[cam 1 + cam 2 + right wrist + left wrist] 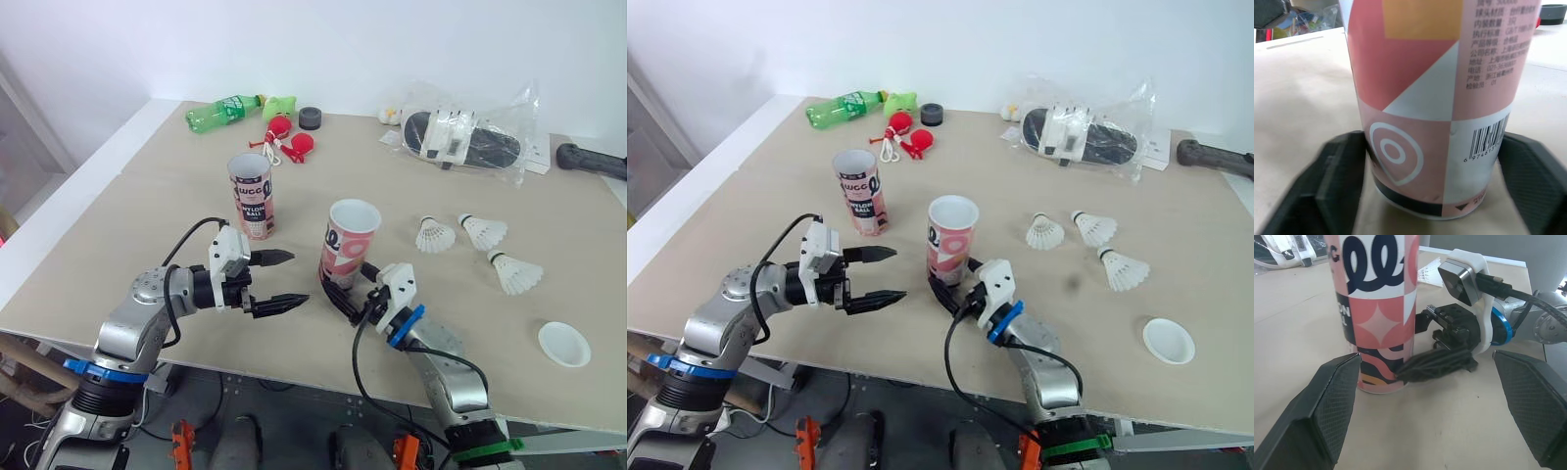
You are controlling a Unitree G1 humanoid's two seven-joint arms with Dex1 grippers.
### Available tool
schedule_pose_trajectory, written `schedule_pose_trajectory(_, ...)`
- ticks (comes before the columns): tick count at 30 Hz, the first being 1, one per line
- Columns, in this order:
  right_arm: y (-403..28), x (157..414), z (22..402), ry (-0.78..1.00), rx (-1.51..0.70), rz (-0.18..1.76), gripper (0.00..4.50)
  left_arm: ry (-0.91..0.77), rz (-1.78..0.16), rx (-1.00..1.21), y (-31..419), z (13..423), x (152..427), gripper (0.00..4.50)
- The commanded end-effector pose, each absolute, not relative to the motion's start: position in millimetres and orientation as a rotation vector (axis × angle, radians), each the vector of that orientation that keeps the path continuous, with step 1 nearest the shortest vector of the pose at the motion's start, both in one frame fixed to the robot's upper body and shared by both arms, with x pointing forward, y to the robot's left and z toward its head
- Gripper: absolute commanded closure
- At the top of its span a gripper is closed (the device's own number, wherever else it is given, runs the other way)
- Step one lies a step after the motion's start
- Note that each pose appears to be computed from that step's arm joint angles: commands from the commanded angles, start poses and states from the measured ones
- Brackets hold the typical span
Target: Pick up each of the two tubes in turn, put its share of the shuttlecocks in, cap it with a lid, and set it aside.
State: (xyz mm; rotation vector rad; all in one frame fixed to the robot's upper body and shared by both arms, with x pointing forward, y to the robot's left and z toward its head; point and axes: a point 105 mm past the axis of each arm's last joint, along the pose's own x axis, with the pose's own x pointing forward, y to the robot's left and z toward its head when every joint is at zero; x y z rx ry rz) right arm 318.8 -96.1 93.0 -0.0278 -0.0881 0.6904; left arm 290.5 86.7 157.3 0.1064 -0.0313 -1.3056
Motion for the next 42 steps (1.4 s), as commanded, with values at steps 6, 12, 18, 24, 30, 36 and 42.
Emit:
schedule_pose_trajectory(6, -98, 315, 112, -0.146, 0.001, 0.687, 1.42, -0.066, -1.308, 0.129, 85, 167, 291, 0.00)
schedule_pose_trajectory(12, -132, 301, 162, -0.270, 0.049, 0.547, 1.42, -0.117, -1.324, 0.104, 67, 197, 300, 0.00)
schedule_pose_trajectory(18, -211, 273, 212, -0.378, 0.038, 0.213, 1.42, -0.163, -1.433, 0.112, 15, 220, 312, 0.00)
schedule_pose_trajectory(24, -297, 244, 233, -0.429, -0.009, -0.142, 1.42, -0.202, -1.554, 0.087, -42, 228, 308, 0.00)
schedule_pose_trajectory(30, -389, 221, 214, -0.344, -0.040, -0.468, 1.42, -0.228, -1.618, 0.097, -82, 223, 299, 0.00)
schedule_pose_trajectory(36, -452, 219, 172, -0.244, 0.019, -0.622, 1.42, -0.237, -1.664, 0.074, -101, 221, 285, 0.00)
schedule_pose_trajectory(42, -468, 230, 135, -0.147, 0.022, -0.651, 1.42, -0.230, -1.662, 0.071, -97, 217, 279, 0.00)
